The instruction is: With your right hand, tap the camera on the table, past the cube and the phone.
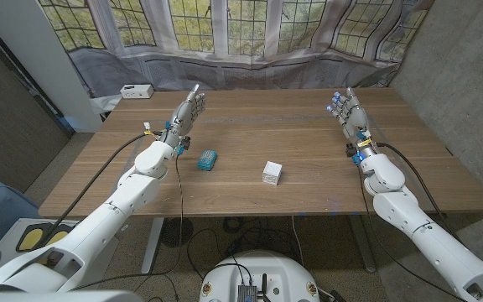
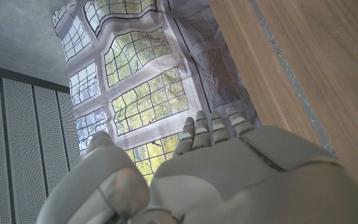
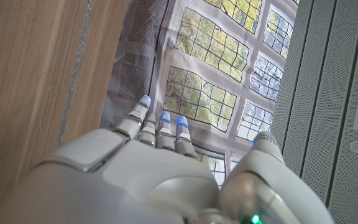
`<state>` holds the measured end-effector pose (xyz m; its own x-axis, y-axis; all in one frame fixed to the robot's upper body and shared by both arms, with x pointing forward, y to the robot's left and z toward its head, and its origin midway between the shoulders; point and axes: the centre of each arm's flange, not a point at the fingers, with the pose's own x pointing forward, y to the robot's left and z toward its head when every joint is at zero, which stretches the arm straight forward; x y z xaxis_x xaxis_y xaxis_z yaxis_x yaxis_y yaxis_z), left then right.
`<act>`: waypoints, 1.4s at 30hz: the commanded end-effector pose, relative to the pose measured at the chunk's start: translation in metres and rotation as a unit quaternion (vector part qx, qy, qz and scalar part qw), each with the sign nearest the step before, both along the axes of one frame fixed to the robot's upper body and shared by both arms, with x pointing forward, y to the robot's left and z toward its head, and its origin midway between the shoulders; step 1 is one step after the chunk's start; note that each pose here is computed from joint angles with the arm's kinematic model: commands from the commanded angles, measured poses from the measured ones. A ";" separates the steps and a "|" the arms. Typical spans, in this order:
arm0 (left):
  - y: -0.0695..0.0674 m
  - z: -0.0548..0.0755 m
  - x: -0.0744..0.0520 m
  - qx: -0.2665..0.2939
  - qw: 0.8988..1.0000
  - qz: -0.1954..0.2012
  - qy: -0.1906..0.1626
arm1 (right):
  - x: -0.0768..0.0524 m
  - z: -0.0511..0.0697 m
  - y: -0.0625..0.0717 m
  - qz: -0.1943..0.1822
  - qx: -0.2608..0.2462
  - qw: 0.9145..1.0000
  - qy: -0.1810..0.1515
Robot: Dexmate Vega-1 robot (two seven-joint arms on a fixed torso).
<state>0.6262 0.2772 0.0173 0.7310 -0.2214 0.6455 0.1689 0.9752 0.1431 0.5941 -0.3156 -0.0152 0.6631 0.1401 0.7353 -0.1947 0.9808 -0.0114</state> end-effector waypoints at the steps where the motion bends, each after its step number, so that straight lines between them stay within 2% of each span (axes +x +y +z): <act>1: -0.001 0.005 -0.004 0.005 1.000 0.007 -0.006 | -0.026 -0.002 -0.006 -0.014 -0.005 1.000 -0.017; 12: -0.002 0.005 -0.007 0.017 1.000 0.013 -0.016 | -0.047 -0.008 -0.013 -0.029 -0.005 0.999 -0.022; 28: -0.001 0.002 -0.006 0.022 1.000 0.002 -0.015 | -0.069 -0.018 -0.015 -0.042 -0.007 0.999 -0.017; 42: -0.005 0.002 -0.002 0.026 1.000 -0.009 -0.009 | -0.093 -0.033 -0.019 -0.057 0.002 0.998 -0.012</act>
